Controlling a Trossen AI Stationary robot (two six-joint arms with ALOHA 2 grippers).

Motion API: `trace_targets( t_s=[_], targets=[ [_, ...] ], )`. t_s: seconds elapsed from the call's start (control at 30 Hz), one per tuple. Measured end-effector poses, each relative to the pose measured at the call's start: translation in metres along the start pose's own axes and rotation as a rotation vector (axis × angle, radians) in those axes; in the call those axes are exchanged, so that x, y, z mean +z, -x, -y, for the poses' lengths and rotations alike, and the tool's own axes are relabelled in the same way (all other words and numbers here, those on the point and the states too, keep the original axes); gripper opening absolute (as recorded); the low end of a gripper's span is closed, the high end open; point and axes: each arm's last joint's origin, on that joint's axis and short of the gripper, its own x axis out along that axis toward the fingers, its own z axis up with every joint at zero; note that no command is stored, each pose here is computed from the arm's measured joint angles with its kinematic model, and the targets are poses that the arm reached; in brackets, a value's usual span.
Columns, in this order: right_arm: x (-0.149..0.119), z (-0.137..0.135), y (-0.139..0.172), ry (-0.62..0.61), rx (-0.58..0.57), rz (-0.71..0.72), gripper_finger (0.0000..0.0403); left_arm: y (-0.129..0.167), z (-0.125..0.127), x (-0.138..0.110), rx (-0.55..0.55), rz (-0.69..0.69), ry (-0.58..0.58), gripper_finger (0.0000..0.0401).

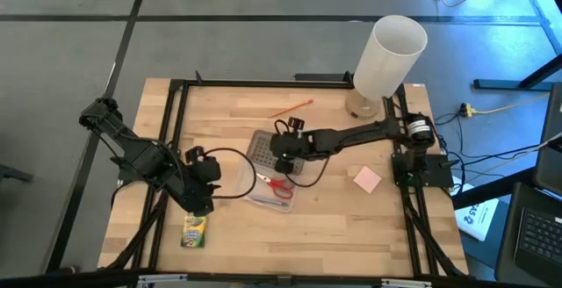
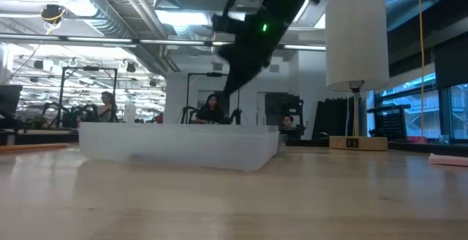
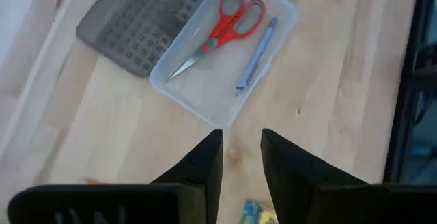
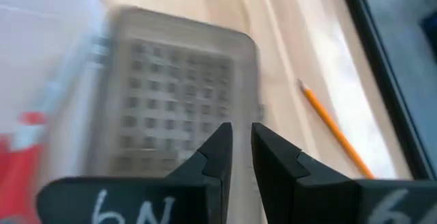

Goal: Pack school essentials
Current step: Put the bottom yellow pencil into the black supply box

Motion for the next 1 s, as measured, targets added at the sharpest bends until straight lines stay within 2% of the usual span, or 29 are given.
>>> trace_targets(
  t_s=[0.2, 0.33, 0.47, 0.6, 0.77, 0.9, 1.0],
  targets=[
    [0.011, -0.013, 0.045, 0.070, 0.203, 0.104, 0.0058, -0.019, -0.003, -0.015, 0.063, -0.053, 0.347, 0.0094],
    [0.014, -0.024, 0.070, 0.144, 0.382, 0.164, 0.0058, -0.041, -0.007, -0.033, 0.120, -0.171, 0.489, 0.0094],
    [0.014, -0.032, 0.087, 0.188, 0.503, 0.203, 0.0058, -0.061, -0.009, -0.047, 0.149, -0.196, 0.606, 0.0094],
    [0.013, -0.040, 0.096, 0.216, 0.531, 0.215, 0.0058, -0.078, -0.011, -0.062, 0.151, -0.293, 0.691, 0.0094],
    [0.011, -0.048, 0.101, 0.237, 0.548, 0.220, 0.0058, -0.097, -0.021, -0.084, 0.242, -0.411, 0.782, 0.0094],
    [0.011, -0.050, 0.102, 0.245, 0.552, 0.225, 0.0058, -0.109, -0.028, -0.096, 0.287, -0.446, 0.848, 0.0094],
    [0.010, -0.050, 0.102, 0.240, 0.552, 0.223, 0.0058, -0.118, -0.029, -0.103, 0.267, -0.458, 0.867, 0.0094]
  ],
)
